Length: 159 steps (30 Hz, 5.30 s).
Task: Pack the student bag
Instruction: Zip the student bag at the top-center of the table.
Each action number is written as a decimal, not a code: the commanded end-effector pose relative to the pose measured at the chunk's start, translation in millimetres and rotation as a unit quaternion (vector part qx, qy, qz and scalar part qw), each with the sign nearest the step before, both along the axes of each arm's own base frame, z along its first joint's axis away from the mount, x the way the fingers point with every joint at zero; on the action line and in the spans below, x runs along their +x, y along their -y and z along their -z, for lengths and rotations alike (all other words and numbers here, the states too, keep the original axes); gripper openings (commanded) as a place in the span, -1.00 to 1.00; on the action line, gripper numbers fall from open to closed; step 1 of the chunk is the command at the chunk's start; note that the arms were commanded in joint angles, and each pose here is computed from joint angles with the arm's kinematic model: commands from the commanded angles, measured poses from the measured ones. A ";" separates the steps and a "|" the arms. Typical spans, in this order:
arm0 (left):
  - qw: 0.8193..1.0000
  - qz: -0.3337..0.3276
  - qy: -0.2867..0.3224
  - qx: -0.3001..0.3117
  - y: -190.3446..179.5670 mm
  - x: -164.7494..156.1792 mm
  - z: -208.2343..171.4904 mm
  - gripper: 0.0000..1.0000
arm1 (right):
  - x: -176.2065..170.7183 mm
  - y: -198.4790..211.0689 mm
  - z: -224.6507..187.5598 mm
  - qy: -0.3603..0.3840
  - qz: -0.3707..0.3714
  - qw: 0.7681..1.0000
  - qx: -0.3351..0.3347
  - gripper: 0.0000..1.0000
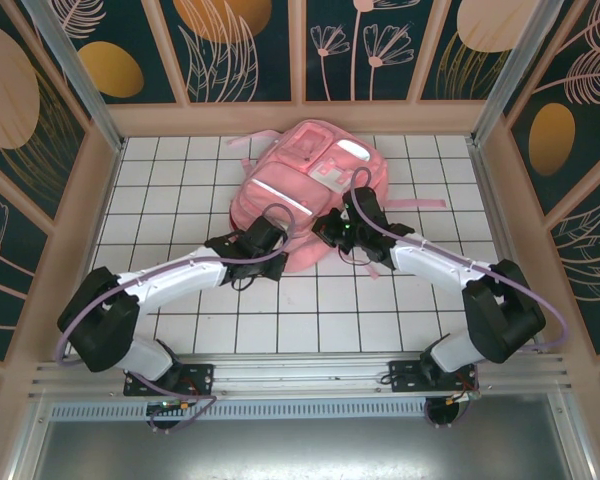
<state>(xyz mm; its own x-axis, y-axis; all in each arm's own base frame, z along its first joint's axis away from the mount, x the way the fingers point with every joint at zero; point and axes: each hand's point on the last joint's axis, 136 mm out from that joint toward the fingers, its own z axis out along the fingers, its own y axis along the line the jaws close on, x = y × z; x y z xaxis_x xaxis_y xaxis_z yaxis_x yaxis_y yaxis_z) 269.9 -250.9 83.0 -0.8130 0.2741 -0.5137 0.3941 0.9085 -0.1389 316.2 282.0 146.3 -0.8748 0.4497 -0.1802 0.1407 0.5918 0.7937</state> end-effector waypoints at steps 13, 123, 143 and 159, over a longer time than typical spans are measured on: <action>0.995 -0.027 -0.007 0.096 -43.6 -7.3 21.3 -0.95 | 25.4 40.7 -2.6 0.051 0.041 0.995 -0.079 -1.00; 0.970 0.168 -0.022 -0.174 137.6 -13.8 -69.0 -1.00 | 54.6 184.7 -37.4 0.075 0.175 0.970 -0.149 -0.01; 0.956 0.226 0.004 -0.189 173.1 -4.9 -98.2 -1.00 | -10.9 96.1 -8.5 -0.104 0.150 0.982 0.052 -0.09; 0.962 0.221 0.014 -0.158 164.9 -0.5 -85.4 -1.00 | -28.1 99.3 -17.2 -0.128 0.178 0.975 0.030 -0.11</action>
<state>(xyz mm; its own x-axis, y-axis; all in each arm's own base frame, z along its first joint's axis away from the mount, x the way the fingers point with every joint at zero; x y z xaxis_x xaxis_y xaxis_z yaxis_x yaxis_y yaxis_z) 267.7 -398.8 138.4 -0.7054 0.4366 -0.5584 0.6827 0.6303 -0.3697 297.4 187.2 152.6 -0.6979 0.7148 0.0445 0.4985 0.4401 0.7469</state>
